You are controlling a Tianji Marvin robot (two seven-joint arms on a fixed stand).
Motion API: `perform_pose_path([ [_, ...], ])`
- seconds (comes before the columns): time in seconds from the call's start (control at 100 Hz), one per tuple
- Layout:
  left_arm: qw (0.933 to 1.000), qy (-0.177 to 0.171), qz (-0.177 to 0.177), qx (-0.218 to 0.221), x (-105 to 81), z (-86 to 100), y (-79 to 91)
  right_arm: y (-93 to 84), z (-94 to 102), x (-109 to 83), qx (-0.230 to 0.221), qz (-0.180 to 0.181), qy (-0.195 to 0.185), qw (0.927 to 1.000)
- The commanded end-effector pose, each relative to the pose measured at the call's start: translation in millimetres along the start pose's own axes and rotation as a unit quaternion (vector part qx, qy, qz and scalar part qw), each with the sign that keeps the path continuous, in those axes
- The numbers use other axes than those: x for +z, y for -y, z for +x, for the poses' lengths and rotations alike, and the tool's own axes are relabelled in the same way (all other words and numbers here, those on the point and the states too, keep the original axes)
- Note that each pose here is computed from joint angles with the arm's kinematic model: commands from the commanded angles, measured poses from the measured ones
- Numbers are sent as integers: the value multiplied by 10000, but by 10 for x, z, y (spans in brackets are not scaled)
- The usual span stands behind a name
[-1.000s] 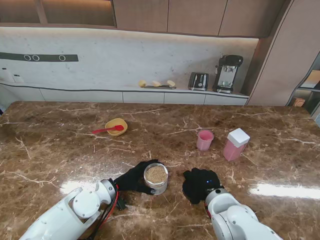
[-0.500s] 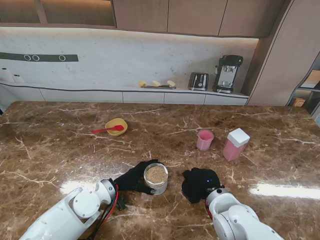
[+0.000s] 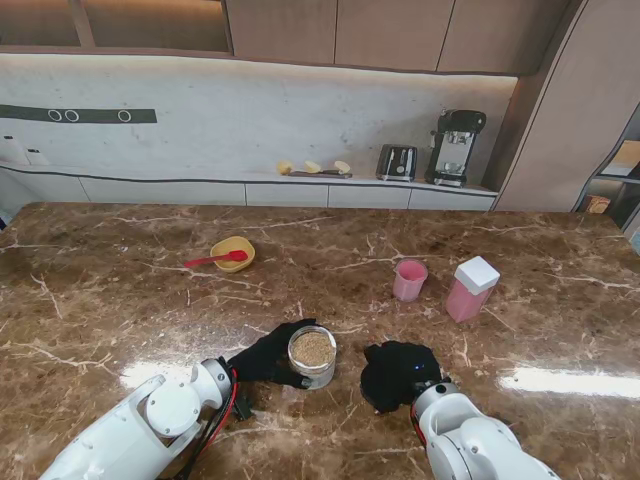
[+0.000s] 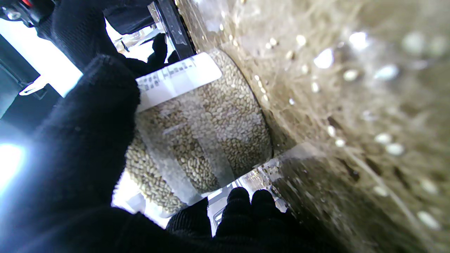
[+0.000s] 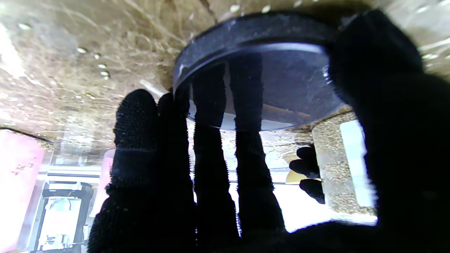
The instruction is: Measure grain into the airtight container
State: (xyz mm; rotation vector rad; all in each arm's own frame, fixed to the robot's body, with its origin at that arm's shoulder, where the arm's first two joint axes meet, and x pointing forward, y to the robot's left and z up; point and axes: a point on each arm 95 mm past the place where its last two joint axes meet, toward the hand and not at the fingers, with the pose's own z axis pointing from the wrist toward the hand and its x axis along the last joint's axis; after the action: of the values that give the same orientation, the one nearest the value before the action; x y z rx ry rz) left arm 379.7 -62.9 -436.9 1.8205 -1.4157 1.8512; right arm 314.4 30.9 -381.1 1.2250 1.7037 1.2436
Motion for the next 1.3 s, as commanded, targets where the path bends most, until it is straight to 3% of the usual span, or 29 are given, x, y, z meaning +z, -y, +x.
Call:
perform_pose_path([
  [0.0, 9988, 430, -179, -113, -141, -258, -189, 162, 28, -56, 55, 250, -7, 9997],
  [0.32, 9989, 427, -162, -124, -140, -260, -182, 155, 24, -44, -48, 144, -102, 9998],
  [0.8, 9988, 451, -174, -121, -149, -268, -175, 375, 41, -31, -267, 621, -270, 9973],
  [1.29, 9984, 509, -245, -45, -175, -274, -172, 468, 60, -35, -311, 816, -323, 9957],
])
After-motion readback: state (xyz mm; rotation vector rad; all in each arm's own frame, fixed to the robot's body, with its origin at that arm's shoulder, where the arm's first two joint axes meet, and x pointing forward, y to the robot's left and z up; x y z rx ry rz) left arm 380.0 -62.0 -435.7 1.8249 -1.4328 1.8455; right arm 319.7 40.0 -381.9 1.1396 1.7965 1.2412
